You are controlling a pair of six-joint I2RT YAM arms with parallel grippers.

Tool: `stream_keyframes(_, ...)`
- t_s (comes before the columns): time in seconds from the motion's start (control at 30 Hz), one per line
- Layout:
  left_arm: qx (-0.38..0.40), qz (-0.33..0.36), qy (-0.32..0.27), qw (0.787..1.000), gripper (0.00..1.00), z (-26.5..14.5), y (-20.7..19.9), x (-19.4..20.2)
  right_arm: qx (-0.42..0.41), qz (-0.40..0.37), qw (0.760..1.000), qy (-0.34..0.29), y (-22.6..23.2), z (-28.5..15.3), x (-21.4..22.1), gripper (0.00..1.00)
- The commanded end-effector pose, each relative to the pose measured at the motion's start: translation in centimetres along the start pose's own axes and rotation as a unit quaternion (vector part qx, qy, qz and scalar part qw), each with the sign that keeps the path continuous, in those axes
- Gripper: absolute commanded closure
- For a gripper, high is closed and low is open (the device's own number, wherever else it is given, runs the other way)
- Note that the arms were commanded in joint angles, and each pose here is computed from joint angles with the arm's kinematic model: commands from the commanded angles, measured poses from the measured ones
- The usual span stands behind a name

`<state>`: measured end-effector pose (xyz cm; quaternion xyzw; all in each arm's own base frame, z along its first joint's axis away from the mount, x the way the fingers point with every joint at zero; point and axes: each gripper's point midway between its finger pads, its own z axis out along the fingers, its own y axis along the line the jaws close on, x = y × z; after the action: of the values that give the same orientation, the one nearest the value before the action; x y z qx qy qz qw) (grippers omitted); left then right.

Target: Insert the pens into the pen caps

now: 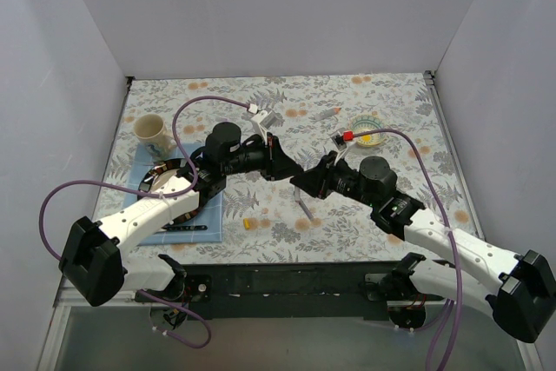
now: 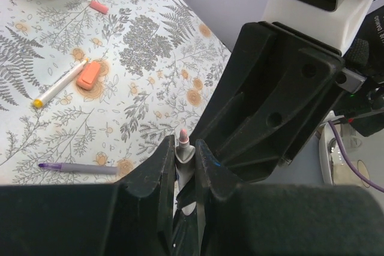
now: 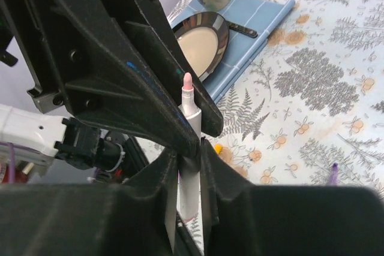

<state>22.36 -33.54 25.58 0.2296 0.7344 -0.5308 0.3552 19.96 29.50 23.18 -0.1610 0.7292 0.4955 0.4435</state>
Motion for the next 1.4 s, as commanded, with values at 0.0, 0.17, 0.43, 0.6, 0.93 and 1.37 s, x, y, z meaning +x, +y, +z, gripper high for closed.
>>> stream_keyframes(0.0, 0.027, 0.006, 0.000, 1.000, 1.00, -0.3, -1.5, -0.5, -0.013, -0.010, 0.998, -0.057, 1.0, 0.1, -2.7, 0.94)
stream_keyframes(0.17, 0.006, 0.026, -0.028, 0.999, 0.39, -1.3, -1.4, -2.8, -0.017, -0.013, 0.998, -0.058, 1.3, -0.2, -2.9, 0.99)
stream_keyframes(0.43, 0.076, 0.056, -0.042, 0.995, 0.23, -4.9, -4.0, -4.8, 0.044, -0.027, 0.994, -0.099, 0.7, -1.3, -6.3, 0.99)
stream_keyframes(0.6, 0.154, 0.053, 0.024, 0.986, 0.27, -4.7, -5.6, -1.8, 0.004, -0.023, 0.993, -0.119, 3.0, -1.1, -8.3, 0.99)
stream_keyframes(0.93, 0.160, 0.038, 0.048, 0.985, 0.35, -3.4, -5.1, -0.7, -0.041, 0.000, 0.990, -0.134, 5.0, 0.1, -9.9, 0.99)
stream_keyframes(1.37, 0.125, 0.041, 0.034, 0.991, 0.43, -2.9, -3.6, -0.8, -0.081, 0.026, 0.986, -0.142, 5.7, 0.5, -9.2, 0.99)
